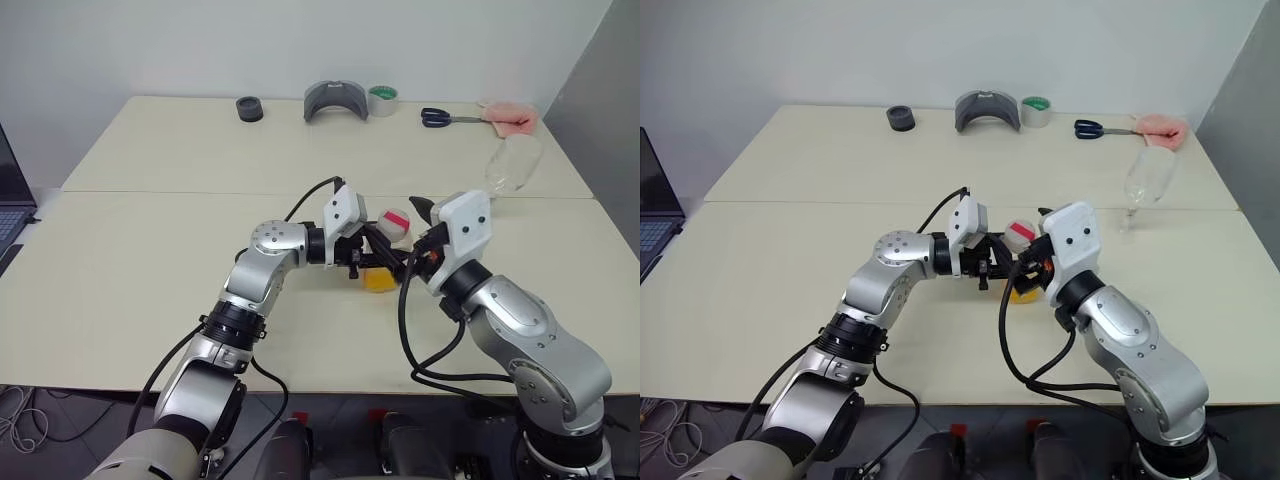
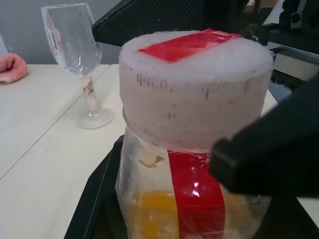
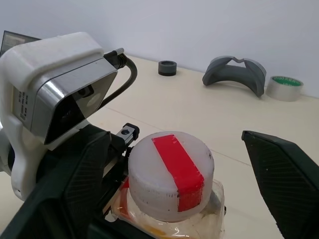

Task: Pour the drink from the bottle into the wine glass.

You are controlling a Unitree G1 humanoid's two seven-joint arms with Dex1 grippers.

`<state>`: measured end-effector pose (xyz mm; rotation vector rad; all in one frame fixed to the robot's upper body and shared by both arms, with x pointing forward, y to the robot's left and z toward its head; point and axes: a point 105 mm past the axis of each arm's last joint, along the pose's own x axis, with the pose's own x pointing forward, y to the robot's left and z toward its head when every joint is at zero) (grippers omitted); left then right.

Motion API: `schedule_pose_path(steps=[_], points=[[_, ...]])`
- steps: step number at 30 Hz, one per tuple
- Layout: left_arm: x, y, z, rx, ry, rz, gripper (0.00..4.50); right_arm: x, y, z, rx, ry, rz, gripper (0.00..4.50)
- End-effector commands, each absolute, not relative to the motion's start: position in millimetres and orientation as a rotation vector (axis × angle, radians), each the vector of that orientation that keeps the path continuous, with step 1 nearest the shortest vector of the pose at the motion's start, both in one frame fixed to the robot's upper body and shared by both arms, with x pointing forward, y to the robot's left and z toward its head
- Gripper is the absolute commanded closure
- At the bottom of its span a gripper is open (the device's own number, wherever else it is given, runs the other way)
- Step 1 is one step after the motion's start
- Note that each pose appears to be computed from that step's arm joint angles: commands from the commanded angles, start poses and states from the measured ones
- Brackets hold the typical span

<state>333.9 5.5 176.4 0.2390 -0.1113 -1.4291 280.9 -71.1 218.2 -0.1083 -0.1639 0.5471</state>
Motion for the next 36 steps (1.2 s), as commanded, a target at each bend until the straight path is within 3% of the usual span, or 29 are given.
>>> schedule_pose_path(steps=[1,4,6,10,16,19,25,27,31,33,36], points=[[331,1,195,0.265,-0.198,-1.434,2.58,278,-72,223,-0.111,-0.191,0.553,1.21],[331,1,195,0.265,-0.199,-1.435,2.58,279,-71,222,-0.108,-0.191,0.569,2.29],[330,1,195,0.264,-0.197,-1.441,2.58,279,-68,223,-0.120,-0.198,0.600,2.62],[328,0,194,0.270,-0.191,-1.466,2.58,280,-58,220,-0.219,-0.231,0.776,2.62],[323,-2,198,0.300,-0.202,-1.531,2.59,271,-62,225,-0.433,-0.176,1.298,2.62],[322,-2,199,0.312,-0.208,-1.547,2.60,281,-67,237,-0.433,-0.142,1.369,2.62],[321,-4,199,0.315,-0.214,-1.547,2.60,285,-75,241,-0.436,-0.113,1.358,2.62],[321,-4,199,0.314,-0.211,-1.543,2.60,291,-83,245,-0.418,-0.131,1.279,1.92],[322,-4,198,0.311,-0.203,-1.535,2.60,288,-97,257,-0.399,-0.186,1.147,1.89],[323,-4,197,0.309,-0.198,-1.529,2.60,278,-102,258,-0.380,-0.189,1.113,1.29],[327,-4,196,0.310,-0.186,-1.516,2.60,264,-107,255,-0.351,-0.203,1.041,1.29]])
